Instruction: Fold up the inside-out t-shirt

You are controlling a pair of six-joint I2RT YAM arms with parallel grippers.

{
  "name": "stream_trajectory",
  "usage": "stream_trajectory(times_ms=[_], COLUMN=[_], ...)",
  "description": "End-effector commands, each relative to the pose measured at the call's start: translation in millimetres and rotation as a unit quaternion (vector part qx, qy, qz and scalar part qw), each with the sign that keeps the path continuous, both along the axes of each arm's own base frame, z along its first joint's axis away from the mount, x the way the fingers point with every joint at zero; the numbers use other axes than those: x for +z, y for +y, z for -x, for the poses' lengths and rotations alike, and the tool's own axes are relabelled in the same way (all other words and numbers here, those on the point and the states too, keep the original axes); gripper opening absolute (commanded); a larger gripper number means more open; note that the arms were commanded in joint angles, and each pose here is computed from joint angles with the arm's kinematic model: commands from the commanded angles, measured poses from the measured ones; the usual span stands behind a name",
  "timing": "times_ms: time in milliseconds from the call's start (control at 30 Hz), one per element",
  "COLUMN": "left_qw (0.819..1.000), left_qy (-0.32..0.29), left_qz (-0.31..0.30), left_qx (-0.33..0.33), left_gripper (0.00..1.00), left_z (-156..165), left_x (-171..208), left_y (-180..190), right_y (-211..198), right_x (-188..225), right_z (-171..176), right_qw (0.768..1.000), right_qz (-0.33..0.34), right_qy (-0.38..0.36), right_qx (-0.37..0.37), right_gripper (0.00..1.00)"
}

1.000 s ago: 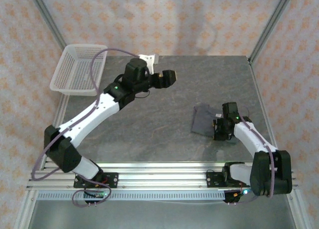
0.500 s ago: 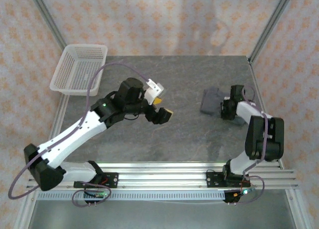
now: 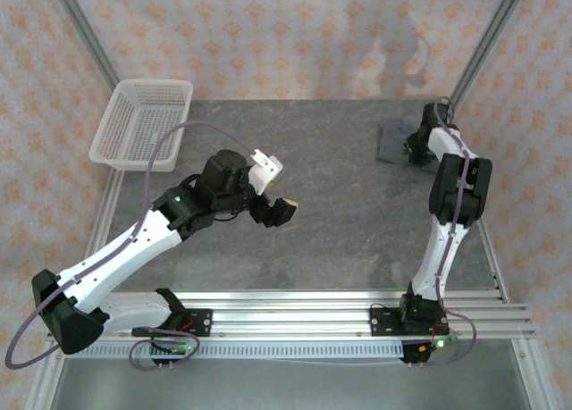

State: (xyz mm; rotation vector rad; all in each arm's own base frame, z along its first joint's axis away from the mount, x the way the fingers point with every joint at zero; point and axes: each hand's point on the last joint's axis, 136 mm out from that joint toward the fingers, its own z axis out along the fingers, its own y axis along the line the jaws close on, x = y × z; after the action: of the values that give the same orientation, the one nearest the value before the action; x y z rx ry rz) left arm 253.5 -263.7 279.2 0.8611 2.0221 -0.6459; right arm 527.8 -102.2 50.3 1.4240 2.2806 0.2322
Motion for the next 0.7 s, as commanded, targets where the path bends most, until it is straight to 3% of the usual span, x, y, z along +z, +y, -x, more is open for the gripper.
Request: stream_trajectory(times_ms=[0,333,500,667], left_qw=[0.999,0.992,0.977,0.953], left_qy=[-0.040,-0.045,-0.066,-0.111], left_qz=[0.009,0.011,0.008,0.005], left_qx=[0.023,0.115,0.204,0.283], left_gripper=[0.90,0.94,0.97,0.96], left_z=[-4.8,-24.5,-39.6,-45.9], left_x=[17.5,18.7,23.0,20.6], left_y=[10.5,29.5,56.4,89.6], right_y=[-22.1,-34.6,-32.2,-14.3], right_x=[-4.4,-2.6,45.6,105.9], right_z=[-7.4,-67.0,-81.8,-57.1], right_qw=[0.994,0.995,0.993,0.988], right_qz=[0.076,0.076,0.087,0.078], right_qy=[0.050,0.019,-0.029,-0.069], right_qx=[0.057,0.055,0.077,0.111], right_gripper=[0.34,0.42,0.49,0.55])
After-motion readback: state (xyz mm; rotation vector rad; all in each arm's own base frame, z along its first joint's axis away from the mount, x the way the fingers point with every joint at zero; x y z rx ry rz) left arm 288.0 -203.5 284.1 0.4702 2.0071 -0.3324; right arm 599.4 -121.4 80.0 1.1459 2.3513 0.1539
